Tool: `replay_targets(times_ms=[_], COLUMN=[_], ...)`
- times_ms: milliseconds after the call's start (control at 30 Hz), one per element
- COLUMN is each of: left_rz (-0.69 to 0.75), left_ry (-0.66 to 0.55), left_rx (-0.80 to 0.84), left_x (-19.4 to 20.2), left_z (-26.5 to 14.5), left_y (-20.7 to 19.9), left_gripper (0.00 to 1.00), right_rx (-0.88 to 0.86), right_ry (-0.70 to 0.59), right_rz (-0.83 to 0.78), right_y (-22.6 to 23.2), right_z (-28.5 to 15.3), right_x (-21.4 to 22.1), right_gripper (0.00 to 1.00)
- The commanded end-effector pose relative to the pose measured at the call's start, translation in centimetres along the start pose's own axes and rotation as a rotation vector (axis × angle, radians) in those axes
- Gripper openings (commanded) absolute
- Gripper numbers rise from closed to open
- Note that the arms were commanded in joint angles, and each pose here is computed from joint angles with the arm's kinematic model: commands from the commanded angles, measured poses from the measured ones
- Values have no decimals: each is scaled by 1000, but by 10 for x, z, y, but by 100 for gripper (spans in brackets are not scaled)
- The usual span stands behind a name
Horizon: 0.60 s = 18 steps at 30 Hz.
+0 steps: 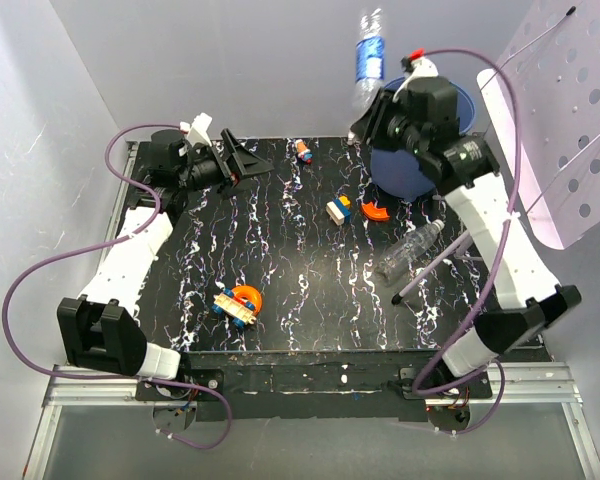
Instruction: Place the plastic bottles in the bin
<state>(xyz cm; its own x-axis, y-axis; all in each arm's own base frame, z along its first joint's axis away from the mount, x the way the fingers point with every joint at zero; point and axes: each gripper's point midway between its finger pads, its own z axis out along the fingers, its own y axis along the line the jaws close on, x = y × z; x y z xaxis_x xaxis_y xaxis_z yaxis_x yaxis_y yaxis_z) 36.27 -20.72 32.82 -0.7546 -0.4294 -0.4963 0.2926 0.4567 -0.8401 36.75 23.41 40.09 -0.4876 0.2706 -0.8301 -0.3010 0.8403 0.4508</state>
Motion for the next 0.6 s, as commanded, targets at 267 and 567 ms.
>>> replay_targets(times_ms=[267,567], left_rz=[-9,22], left_ry=[41,75], left_rx=[-141,-195], left_x=[16,11], left_z=[-1,3], left_y=[39,52], left_gripper=[98,98], right_rx=[495,626], right_ry=[-51,-105], right_rz=[-50,-71], right_y=[-136,-182], right_z=[39,65], right_x=[-61,-70], right_gripper=[1,7])
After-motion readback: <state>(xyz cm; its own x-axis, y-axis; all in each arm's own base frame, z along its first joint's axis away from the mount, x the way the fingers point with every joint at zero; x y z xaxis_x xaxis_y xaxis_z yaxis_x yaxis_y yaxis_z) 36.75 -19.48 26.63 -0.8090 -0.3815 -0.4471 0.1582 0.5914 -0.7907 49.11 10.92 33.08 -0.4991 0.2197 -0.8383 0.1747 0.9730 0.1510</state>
